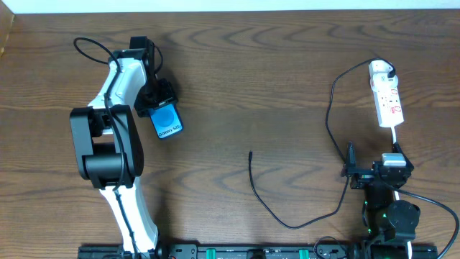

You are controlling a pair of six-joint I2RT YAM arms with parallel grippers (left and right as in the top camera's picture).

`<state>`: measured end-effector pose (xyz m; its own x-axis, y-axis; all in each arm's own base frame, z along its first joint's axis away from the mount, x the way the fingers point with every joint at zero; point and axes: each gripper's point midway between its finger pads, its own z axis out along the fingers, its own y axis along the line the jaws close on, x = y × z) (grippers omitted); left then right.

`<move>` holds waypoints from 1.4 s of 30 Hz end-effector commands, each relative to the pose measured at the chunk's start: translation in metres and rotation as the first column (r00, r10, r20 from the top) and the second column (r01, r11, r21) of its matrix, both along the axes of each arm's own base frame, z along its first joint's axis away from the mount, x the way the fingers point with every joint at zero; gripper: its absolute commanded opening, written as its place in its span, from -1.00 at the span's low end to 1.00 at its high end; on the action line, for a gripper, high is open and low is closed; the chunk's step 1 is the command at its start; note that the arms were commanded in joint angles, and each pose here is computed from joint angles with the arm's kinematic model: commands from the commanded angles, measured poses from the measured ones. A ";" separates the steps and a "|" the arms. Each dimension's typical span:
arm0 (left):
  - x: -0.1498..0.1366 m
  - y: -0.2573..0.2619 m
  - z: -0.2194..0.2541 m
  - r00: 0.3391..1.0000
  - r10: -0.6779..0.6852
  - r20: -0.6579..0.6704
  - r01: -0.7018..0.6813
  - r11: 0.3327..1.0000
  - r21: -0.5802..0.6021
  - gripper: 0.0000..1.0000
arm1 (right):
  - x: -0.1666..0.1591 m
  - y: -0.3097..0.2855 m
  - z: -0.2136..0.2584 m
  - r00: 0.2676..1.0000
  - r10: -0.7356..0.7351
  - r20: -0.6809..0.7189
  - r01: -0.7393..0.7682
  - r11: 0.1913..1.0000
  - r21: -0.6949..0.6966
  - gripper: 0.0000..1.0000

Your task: Plug charger to phone and switch on socket

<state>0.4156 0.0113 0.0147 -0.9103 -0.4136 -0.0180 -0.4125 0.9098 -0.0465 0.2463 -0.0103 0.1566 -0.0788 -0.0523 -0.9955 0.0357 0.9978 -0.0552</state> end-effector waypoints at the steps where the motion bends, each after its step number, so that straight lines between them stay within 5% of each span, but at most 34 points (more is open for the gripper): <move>1: -0.001 0.000 0.017 1.000 -0.002 0.030 0.002 1.000 0.000 -0.85 | 0.000 0.001 0.000 1.000 0.005 0.000 -0.005 1.000 -0.005 0.99; 21: 0.003 0.007 0.032 0.998 -0.007 0.070 0.004 0.999 0.041 -0.85 | 0.000 0.001 0.000 1.000 0.005 0.000 -0.005 1.000 -0.005 0.98; 42: -0.008 0.007 -0.003 0.999 -0.007 0.040 0.005 0.999 0.046 -0.85 | 0.000 0.001 0.000 1.000 0.005 0.000 -0.005 1.000 -0.005 0.99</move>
